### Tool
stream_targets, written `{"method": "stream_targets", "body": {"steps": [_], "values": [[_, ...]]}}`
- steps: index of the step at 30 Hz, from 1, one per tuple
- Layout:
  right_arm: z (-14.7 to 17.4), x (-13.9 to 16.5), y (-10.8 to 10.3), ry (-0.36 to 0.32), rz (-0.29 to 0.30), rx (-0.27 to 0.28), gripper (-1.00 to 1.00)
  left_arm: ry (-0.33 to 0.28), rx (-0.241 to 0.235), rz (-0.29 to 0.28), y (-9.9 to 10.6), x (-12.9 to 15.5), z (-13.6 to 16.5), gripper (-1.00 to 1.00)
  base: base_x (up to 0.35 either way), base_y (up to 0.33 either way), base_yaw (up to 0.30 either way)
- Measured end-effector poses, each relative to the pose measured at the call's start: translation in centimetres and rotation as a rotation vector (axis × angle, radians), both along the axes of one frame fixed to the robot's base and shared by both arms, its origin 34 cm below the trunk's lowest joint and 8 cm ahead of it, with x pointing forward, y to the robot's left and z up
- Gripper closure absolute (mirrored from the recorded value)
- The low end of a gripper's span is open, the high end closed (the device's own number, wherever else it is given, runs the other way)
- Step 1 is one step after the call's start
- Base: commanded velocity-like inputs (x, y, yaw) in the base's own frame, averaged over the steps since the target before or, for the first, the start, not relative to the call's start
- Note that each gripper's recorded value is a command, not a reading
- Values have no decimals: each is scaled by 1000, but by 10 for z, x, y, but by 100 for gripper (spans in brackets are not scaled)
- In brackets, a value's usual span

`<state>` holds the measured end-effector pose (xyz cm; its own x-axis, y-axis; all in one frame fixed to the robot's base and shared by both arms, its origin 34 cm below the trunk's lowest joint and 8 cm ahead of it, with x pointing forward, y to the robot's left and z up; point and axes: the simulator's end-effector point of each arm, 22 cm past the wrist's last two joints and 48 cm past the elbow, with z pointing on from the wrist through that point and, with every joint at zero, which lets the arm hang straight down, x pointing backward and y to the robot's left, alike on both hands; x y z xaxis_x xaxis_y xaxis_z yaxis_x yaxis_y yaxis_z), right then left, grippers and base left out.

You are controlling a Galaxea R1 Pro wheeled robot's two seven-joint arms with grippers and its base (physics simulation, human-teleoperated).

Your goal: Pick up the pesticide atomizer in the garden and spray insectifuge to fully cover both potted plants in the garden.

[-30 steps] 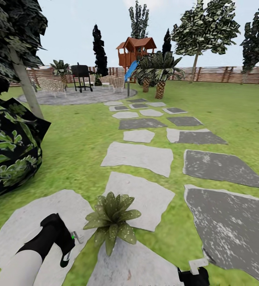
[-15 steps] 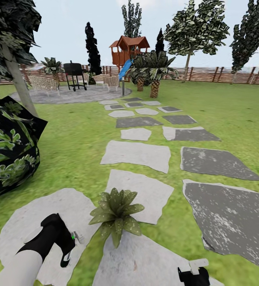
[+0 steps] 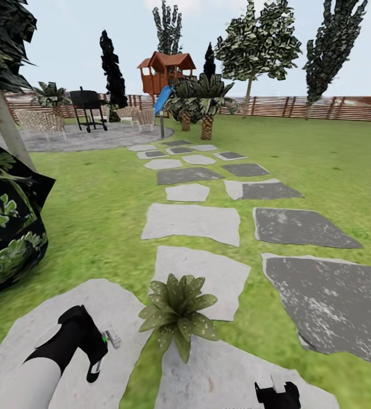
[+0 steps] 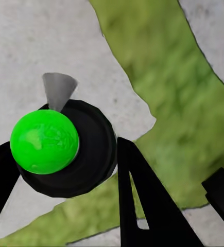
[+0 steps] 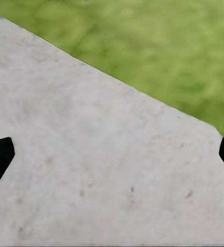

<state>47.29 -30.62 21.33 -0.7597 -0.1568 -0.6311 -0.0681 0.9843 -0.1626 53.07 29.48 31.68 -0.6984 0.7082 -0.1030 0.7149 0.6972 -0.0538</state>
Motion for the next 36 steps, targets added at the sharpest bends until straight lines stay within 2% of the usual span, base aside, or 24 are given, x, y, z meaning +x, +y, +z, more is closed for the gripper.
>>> {"method": "stream_targets", "body": {"steps": [4, 15, 36], "values": [[1, 1, 0, -2, 0, 0, -100, -1, -3, -2, -2, 0, 0, 100, -46, 203, -268], [2, 2, 0, -6, 0, 0, -100, -6, -5, -10, -7, 1, 2, 100, -4, 18, -268], [3, 2, 0, -8, 0, 0, -100, -8, -5, -9, -7, 2, 3, 100, -2, 295, -268]]}}
